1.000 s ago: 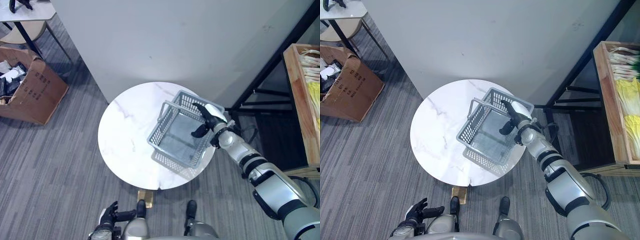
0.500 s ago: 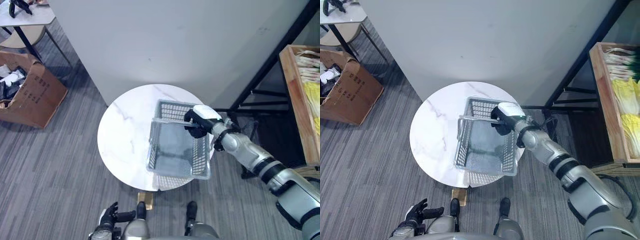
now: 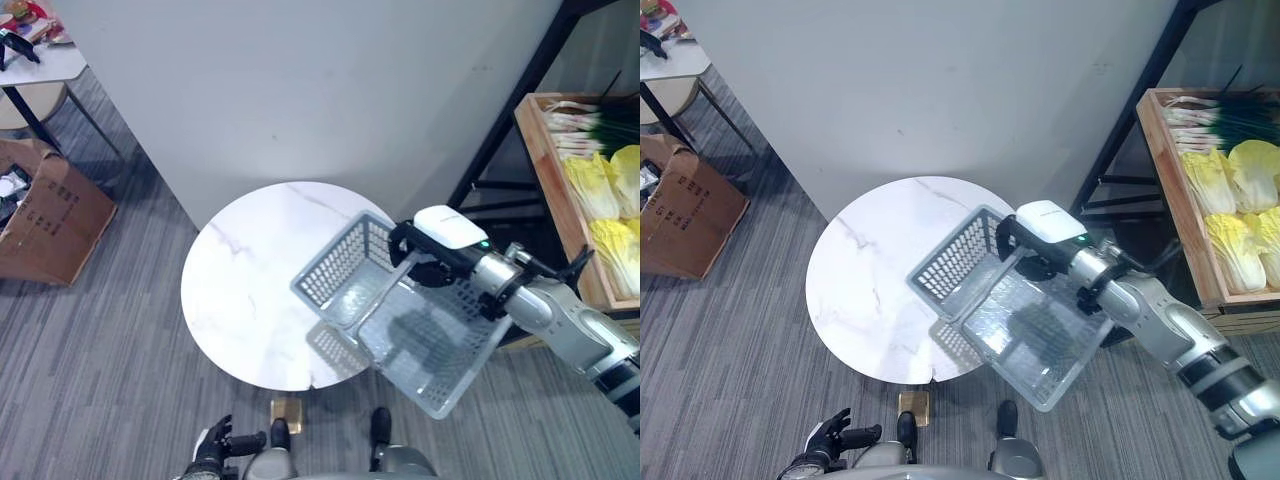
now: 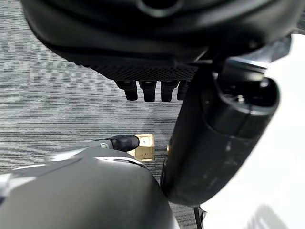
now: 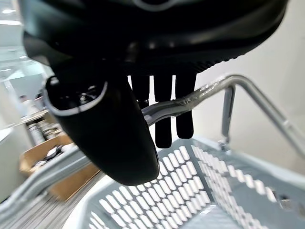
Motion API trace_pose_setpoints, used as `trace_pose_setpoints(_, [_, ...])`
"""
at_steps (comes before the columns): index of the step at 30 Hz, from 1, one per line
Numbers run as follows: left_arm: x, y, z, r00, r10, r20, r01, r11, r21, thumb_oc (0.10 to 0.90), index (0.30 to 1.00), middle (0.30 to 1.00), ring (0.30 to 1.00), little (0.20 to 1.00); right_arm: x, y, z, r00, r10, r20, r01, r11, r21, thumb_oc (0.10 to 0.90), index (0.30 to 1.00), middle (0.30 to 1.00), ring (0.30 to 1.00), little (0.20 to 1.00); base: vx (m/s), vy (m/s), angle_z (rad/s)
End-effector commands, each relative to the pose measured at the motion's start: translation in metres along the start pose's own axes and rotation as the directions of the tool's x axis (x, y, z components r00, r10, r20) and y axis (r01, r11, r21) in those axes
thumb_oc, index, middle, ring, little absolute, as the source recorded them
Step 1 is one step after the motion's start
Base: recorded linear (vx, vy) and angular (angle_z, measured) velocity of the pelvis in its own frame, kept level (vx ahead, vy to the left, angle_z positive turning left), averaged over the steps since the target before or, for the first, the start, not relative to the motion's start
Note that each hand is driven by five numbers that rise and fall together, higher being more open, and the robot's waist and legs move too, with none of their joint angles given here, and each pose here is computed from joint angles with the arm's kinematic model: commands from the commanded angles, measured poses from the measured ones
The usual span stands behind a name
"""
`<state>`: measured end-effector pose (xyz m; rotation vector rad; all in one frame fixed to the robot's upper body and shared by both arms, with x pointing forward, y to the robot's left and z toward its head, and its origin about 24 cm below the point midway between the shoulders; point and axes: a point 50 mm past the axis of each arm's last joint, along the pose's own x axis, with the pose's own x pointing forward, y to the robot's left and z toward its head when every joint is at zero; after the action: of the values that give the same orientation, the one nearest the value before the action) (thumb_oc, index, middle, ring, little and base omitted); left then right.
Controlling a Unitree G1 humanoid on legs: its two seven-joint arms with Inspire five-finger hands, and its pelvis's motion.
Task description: Get the vegetables into the basket
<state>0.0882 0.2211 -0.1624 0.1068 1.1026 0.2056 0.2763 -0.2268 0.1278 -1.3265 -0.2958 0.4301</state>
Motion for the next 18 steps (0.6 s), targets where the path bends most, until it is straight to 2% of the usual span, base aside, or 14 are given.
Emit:
trace_pose_setpoints(1, [-0.014,0.018,-0.051,0.981,0.031,-0.190,-0.011,0.994,0.109,0.900,1.000,1.000,1.000,1.000,0.007,-0.069,0.035,0.937,-0.280,0.211,0.286,0.958,0.003,0.400,0.300,0.300,0.300,0.300,0.00,0.017,-0.12])
trace_pose_setpoints(6, [-0.010,0.019,-0.040,0.988,0.037,-0.151,-0.025,0.996,0.080,0.900,1.000,1.000,1.000,1.000,-0.003,-0.066,0.031,0.942,-0.275,0.193,0.284,0.959,-0.020,0.400,0.300,0.300,0.300,0.300,-0.06,0.047,-0.18])
trace_pose_setpoints(10, [-0.005,0.018,-0.024,0.995,0.018,-0.094,-0.005,0.989,0.145,0.900,1.000,1.000,1.000,1.000,-0.009,-0.064,0.028,0.942,-0.288,0.169,0.294,0.956,-0.012,0.400,0.300,0.300,0.300,0.300,-0.10,0.131,-0.22])
trace_pose_setpoints(15, [-0.005,0.018,-0.024,0.995,0.018,-0.094,-0.005,0.989,0.145,0.900,1.000,1.000,1.000,1.000,-0.009,-0.064,0.028,0.942,-0.288,0.169,0.294,0.956,-0.012,0.400,0.300,0.300,0.300,0.300,-0.08,0.081,-0.16])
trace_pose_setpoints(16, [-0.001,0.026,-0.005,1.000,0.013,-0.020,-0.008,0.973,0.229,0.900,1.000,1.000,1.000,1.000,-0.007,-0.063,0.034,0.929,-0.323,0.182,0.329,0.944,-0.003,0.400,0.300,0.300,0.300,0.300,-0.44,0.357,0.01])
trace_pose_setpoints(18, [-0.001,0.031,-0.002,1.000,0.019,-0.009,-0.016,0.970,0.244,0.900,1.000,1.000,1.000,1.000,-0.004,-0.062,0.036,0.925,-0.331,0.187,0.335,0.942,0.011,0.400,0.300,0.300,0.300,0.300,-0.38,0.290,-1.21])
